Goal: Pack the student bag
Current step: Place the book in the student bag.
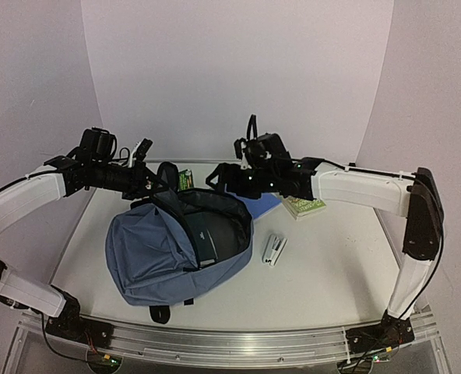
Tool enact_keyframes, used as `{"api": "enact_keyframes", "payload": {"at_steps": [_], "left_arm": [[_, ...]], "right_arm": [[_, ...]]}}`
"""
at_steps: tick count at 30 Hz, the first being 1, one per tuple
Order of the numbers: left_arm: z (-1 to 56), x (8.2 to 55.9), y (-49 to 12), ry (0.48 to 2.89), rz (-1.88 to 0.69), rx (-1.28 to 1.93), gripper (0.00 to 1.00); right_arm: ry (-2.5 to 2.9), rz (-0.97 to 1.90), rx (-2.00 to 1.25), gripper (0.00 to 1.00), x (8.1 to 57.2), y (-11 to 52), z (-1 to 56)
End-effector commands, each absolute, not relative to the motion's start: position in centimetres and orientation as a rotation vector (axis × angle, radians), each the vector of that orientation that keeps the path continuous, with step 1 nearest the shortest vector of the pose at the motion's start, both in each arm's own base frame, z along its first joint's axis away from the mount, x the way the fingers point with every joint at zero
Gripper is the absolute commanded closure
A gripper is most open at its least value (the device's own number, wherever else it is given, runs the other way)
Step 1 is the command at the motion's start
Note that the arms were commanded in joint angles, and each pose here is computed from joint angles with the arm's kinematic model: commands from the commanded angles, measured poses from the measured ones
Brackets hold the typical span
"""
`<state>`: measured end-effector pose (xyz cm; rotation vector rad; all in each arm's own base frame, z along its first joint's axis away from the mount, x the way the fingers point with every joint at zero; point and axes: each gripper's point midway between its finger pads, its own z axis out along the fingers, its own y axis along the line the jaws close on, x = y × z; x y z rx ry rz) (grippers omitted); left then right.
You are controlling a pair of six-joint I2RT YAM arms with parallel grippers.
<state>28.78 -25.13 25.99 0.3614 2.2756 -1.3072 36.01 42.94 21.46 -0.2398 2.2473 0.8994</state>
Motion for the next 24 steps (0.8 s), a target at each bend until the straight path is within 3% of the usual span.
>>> {"api": "enact_keyframes", "payload": {"at_steps": [1,6,12,15,16,18,20,21,24], "left_arm": [[27.4,29.3,-24.7,2.217,-1.287,0.313,1.00],[27.2,29.5,-24.5,2.232,-1.278,0.276,1.00],[26.9,29.6,-24.4,2.244,-1.272,0.251,1.00],[26.9,29.5,-24.3,2.251,-1.267,0.246,1.00],[26.8,29.5,-24.2,2.253,-1.264,0.244,1.00],[26.7,29.5,-24.2,2.258,-1.259,0.240,1.00],[26.2,29.7,-24.0,2.271,-1.241,0.222,1.00],[25.9,29.8,-23.9,2.280,-1.230,0.209,1.00],[24.9,30.0,-23.5,2.307,-1.202,0.164,1.00]], "right_arm": [[2.316,0.461,-0.249,0.16,38.4,38.8,18.6],[2.389,0.290,-0.317,0.19,39.3,38.5,15.1],[2.446,0.250,-0.368,0.39,39.4,39.2,11.8],[2.448,0.203,-0.355,0.44,39.8,38.8,11.0],[2.450,0.194,-0.354,0.51,39.9,38.8,10.9],[2.452,0.177,-0.347,0.78,40.0,38.5,10.8],[2.447,0.168,-0.334,0.93,39.9,38.1,11.2],[2.445,0.162,-0.328,1.00,39.8,37.8,11.5],[2.443,0.125,-0.285,1.00,39.2,36.3,12.0]]}}
